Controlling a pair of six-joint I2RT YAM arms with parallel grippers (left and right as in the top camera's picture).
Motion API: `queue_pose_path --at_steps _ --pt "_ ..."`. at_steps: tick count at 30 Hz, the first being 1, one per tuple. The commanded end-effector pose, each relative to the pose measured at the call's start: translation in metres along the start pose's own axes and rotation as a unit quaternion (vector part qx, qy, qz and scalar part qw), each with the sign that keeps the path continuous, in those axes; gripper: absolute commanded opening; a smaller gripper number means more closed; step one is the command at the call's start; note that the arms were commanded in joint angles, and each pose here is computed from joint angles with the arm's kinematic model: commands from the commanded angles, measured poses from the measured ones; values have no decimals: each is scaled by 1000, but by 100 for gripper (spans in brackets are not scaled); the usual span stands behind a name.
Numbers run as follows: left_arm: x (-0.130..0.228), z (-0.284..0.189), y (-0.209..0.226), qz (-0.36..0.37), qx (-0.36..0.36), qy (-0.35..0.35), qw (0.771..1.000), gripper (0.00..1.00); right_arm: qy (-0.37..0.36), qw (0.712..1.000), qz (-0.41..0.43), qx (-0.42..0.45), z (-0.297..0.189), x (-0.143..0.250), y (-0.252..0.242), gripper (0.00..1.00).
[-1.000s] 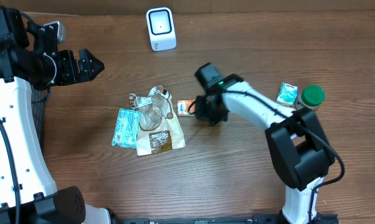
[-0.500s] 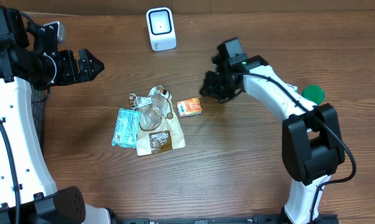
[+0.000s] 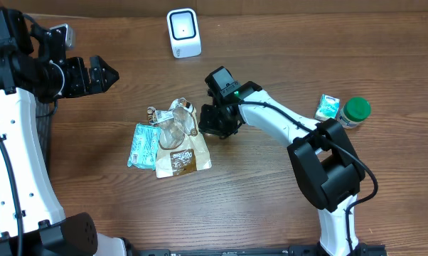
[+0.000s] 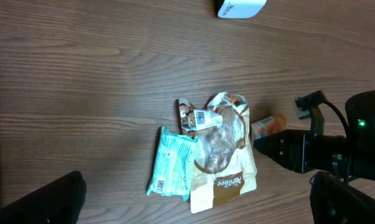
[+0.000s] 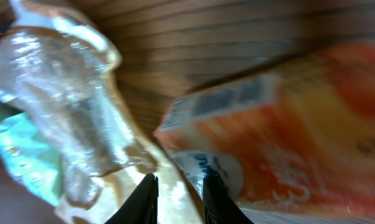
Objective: Scan the item barcode
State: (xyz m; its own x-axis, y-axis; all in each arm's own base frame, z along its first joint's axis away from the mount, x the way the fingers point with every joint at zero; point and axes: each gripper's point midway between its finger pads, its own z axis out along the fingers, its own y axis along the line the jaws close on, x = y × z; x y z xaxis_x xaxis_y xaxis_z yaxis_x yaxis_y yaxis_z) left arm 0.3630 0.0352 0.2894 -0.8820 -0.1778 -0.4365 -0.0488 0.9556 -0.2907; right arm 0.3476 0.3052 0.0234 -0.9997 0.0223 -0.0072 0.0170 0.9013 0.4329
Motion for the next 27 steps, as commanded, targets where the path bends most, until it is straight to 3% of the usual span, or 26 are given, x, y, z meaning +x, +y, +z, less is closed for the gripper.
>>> queue_pose_path --at_steps 1,9,14,21,24,27 --pt "-1 -4 -4 17 1 -6 1000 100 -21 999 3 45 -5 -9 -17 22" --pt "-1 -4 -4 17 1 -6 1000 99 10 991 -99 85 -18 -10 -56 28" --pt "-1 -4 -4 17 1 -6 1000 100 19 986 -116 116 -42 -22 -87 31" --pt "-1 -4 -4 17 1 -6 1000 100 24 970 -204 128 -85 -39 -86 37" --pt "-1 -4 -4 17 1 -6 1000 99 0 970 -189 156 -95 -51 -88 41" --pt "-1 -4 -4 17 1 -6 1000 100 -40 975 -97 198 -99 -62 -101 36"
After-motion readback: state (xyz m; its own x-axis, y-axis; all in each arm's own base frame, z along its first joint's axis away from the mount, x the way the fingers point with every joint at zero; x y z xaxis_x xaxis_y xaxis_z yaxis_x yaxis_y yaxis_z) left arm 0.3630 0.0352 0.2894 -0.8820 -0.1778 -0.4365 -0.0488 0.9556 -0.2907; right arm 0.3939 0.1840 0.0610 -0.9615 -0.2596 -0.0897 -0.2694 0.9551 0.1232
